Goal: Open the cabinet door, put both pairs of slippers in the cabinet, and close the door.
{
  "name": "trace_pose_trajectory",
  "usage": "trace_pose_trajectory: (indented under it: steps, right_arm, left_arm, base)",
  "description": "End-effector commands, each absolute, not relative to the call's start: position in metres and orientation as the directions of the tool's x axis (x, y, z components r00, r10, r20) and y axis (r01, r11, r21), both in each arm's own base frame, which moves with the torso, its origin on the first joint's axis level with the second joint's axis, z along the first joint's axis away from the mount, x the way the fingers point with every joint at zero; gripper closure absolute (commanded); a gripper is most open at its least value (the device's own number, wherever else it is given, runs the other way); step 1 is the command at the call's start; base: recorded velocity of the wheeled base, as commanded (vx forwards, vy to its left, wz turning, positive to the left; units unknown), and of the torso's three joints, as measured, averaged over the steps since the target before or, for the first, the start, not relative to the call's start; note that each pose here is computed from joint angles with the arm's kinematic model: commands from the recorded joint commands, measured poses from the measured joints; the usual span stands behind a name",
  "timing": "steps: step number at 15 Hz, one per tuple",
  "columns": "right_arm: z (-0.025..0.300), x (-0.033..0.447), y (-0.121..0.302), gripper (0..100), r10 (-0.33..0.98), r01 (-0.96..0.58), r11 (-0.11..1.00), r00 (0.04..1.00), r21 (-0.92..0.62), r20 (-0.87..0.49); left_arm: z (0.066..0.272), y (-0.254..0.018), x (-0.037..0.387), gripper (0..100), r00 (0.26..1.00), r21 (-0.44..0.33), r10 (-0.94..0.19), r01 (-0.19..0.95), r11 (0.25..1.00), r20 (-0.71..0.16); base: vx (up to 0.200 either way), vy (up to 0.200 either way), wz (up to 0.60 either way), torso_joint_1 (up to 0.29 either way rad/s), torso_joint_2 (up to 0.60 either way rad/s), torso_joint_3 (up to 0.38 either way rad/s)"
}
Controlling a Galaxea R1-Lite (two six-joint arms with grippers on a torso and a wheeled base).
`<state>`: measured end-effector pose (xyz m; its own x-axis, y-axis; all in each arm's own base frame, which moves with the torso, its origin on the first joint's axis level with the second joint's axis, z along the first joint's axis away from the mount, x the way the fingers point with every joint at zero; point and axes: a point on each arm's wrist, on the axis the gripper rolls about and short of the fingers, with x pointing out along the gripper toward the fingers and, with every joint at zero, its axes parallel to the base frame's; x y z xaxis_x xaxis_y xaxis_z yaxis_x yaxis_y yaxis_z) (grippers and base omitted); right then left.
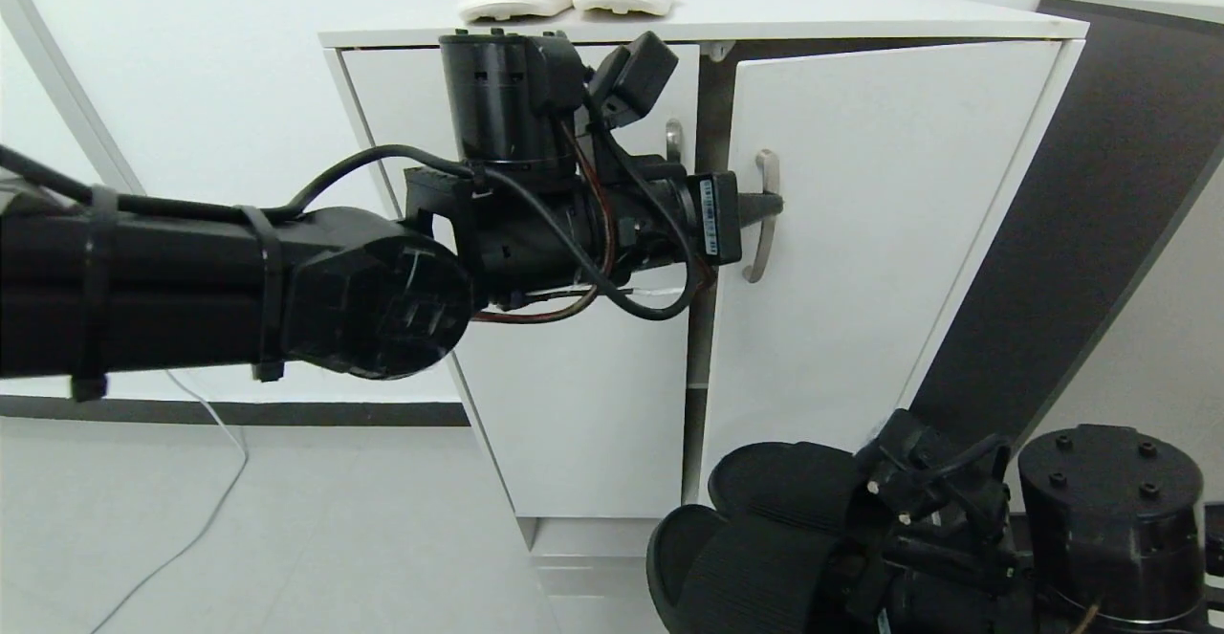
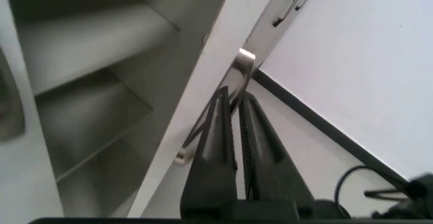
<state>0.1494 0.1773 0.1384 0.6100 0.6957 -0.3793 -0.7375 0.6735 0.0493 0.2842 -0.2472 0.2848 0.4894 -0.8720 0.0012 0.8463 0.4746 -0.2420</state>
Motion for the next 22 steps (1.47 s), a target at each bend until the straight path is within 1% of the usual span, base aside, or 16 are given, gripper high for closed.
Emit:
trace_pose_trajectory:
  steps: [1, 3, 5, 8, 9, 10, 12, 15, 18, 22]
  right_arm:
    - [0.138, 0.144, 0.173, 100, 0.715, -0.76, 0.649, 0.588, 0.045, -0.378]
    - [0.137, 0.141, 0.171, 100, 0.729, -0.785, 0.62, 0.566, 0.02, -0.385]
    - [0.134, 0.138, 0.171, 100, 0.753, -0.812, 0.583, 0.527, 0.027, -0.395]
    - [0.135, 0.133, 0.173, 100, 0.766, -0.825, 0.564, 0.51, 0.028, -0.39]
    - [0.135, 0.131, 0.172, 100, 0.769, -0.829, 0.559, 0.506, 0.028, -0.39]
    - [0.134, 0.13, 0.172, 100, 0.769, -0.832, 0.554, 0.5, 0.024, -0.397]
    - [0.131, 0.128, 0.171, 100, 0.766, -0.841, 0.541, 0.494, -0.003, -0.411]
    - [0.13, 0.125, 0.169, 100, 0.767, -0.847, 0.532, 0.488, -0.012, -0.415]
    - [0.131, 0.123, 0.169, 100, 0.773, -0.851, 0.524, 0.482, -0.012, -0.413]
    - [0.128, 0.119, 0.169, 100, 0.769, -0.86, 0.51, 0.46, -0.008, -0.444]
  left_arm:
    - [0.291, -0.235, 0.261, 100, 0.497, -0.24, -0.868, 0.843, 0.481, 0.009]
    - [0.292, -0.223, 0.243, 100, 0.49, -0.238, -0.872, 0.848, 0.474, 0.01]
    - [0.298, -0.212, 0.231, 100, 0.492, -0.23, -0.87, 0.851, 0.472, 0.036]
    - [0.3, -0.198, 0.249, 100, 0.544, -0.228, -0.837, 0.824, 0.518, 0.063]
    - [0.299, -0.2, 0.257, 100, 0.552, -0.227, -0.831, 0.82, 0.525, 0.074]
    - [0.3, -0.201, 0.271, 100, 0.571, -0.242, -0.816, 0.806, 0.539, 0.085]
    - [0.299, -0.205, 0.285, 100, 0.583, -0.27, -0.807, 0.795, 0.544, 0.091]
    - [0.297, -0.216, 0.303, 100, 0.588, -0.274, -0.803, 0.791, 0.546, 0.097]
    - [0.291, -0.228, 0.327, 100, 0.616, -0.279, -0.782, 0.771, 0.572, 0.099]
    - [0.288, -0.233, 0.333, 100, 0.615, -0.288, -0.783, 0.771, 0.569, 0.099]
  base:
    - [0.0, 0.0, 0.0, 0.0, 0.0, 0.0]
    - [0.0, 0.0, 0.0, 0.0, 0.0, 0.0]
    - [0.0, 0.0, 0.0, 0.0, 0.0, 0.0]
    - [0.0, 0.0, 0.0, 0.0, 0.0, 0.0]
    - [0.0, 0.0, 0.0, 0.0, 0.0, 0.0]
    - [0.0, 0.0, 0.0, 0.0, 0.0, 0.0]
    - [0.0, 0.0, 0.0, 0.0, 0.0, 0.0]
    - [0.0, 0.0, 0.0, 0.0, 0.0, 0.0]
    - [0.0, 0.0, 0.0, 0.0, 0.0, 0.0]
    - [0.0, 0.0, 0.0, 0.0, 0.0, 0.0]
